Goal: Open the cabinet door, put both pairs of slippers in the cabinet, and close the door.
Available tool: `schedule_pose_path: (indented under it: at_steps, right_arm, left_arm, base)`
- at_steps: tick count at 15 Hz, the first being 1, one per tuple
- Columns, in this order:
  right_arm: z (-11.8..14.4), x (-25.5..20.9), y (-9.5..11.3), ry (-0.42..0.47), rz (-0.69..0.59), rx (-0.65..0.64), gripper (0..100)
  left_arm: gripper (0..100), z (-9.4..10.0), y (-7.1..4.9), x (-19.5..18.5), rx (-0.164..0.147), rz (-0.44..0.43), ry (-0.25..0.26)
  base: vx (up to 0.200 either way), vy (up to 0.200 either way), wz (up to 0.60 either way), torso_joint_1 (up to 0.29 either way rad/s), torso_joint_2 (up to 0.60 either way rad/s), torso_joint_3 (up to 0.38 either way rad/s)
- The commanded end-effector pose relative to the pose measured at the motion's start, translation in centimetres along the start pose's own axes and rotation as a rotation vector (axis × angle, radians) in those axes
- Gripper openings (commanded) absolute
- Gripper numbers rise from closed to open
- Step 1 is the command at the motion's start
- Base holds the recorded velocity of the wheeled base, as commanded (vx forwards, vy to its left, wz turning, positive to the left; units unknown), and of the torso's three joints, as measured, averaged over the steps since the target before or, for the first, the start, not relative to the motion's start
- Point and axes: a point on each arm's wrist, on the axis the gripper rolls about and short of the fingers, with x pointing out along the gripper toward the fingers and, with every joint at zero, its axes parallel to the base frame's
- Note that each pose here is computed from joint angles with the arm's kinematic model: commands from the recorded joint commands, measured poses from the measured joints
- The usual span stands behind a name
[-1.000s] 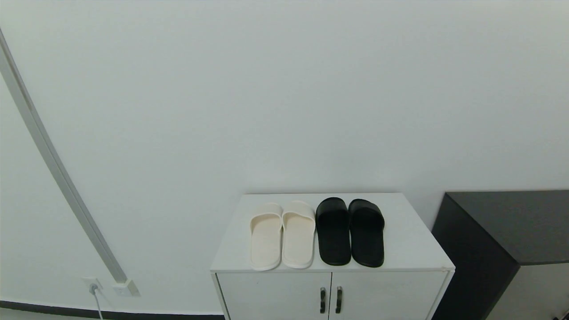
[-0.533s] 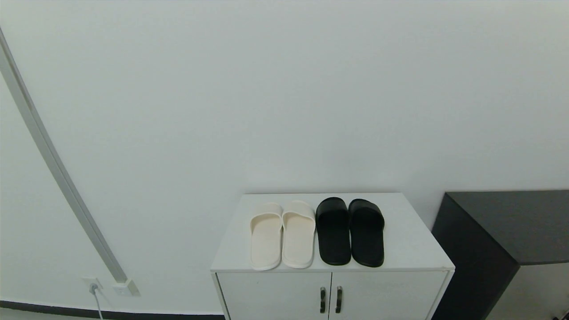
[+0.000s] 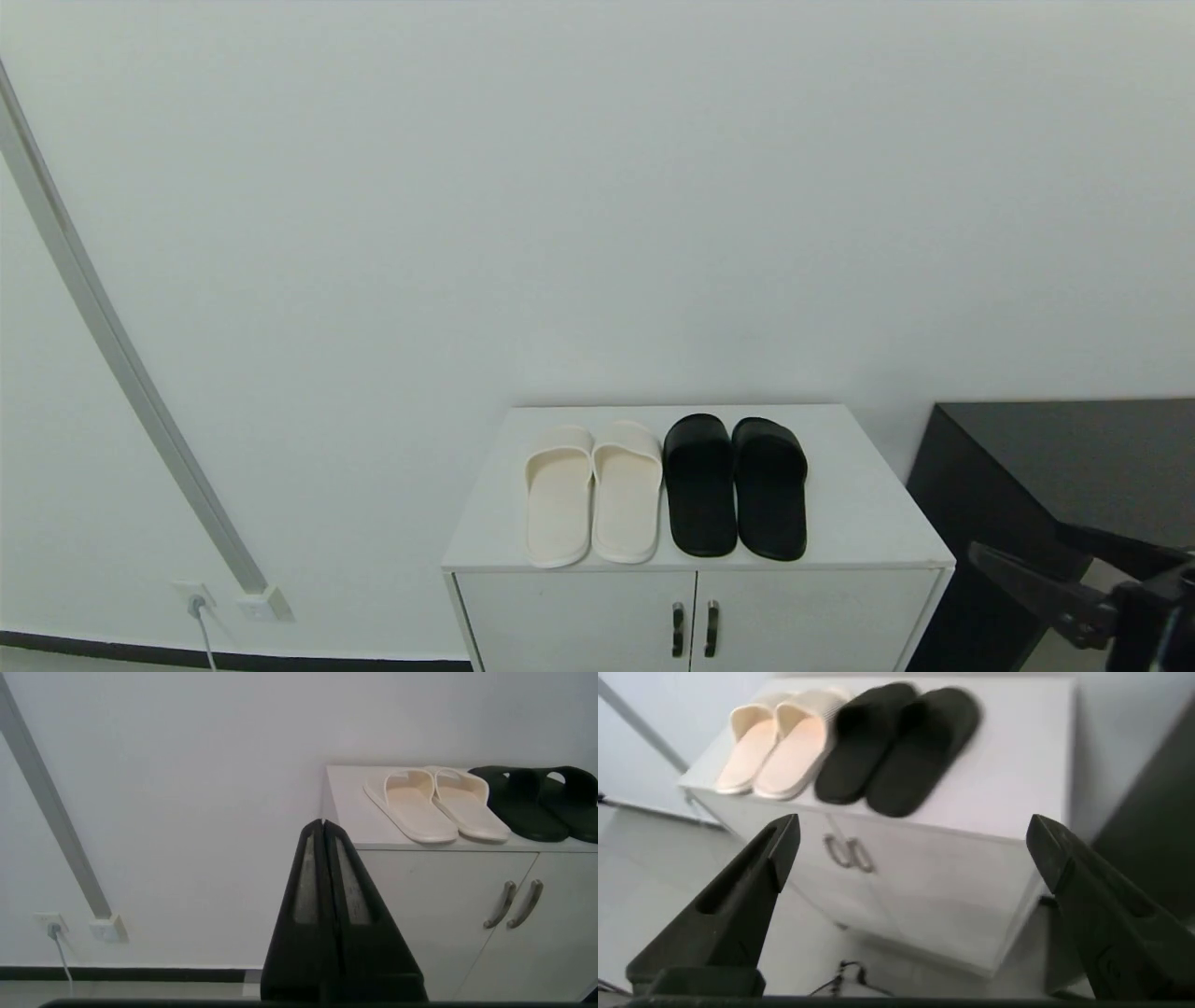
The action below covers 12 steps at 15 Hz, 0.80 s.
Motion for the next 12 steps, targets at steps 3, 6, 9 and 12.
schedule_pose_path:
  at_steps: [3, 6, 9, 12]
  right_arm:
    - [-0.8, 5.6, 4.1, 0.052, 0.004, -0.015, 100]
    - [-0.3, 9.4, 6.4, 0.048, -0.072, -0.010, 100]
    - [-0.3, 12.7, 7.9, 0.023, -0.115, -0.003, 100]
    - [-0.6, 15.8, 8.9, -0.020, -0.216, -0.004, 100]
  left_arm:
    - [0, 0.0, 0.0, 0.0, 0.002, -0.007, 0.000]
    - [0, 0.0, 0.0, 0.0, -0.003, -0.007, 0.000]
    - [0, 0.0, 0.0, 0.0, -0.003, -0.007, 0.000]
    - [0, 0.0, 0.0, 0.0, -0.003, -0.007, 0.000]
  base:
    - [0.000, 0.000, 0.00, 0.000, 0.00, 0.000]
    - [0.000, 0.000, 0.00, 0.000, 0.00, 0.000]
    - [0.000, 0.000, 0.00, 0.000, 0.00, 0.000]
    - [0.000, 0.000, 0.00, 0.000, 0.00, 0.000]
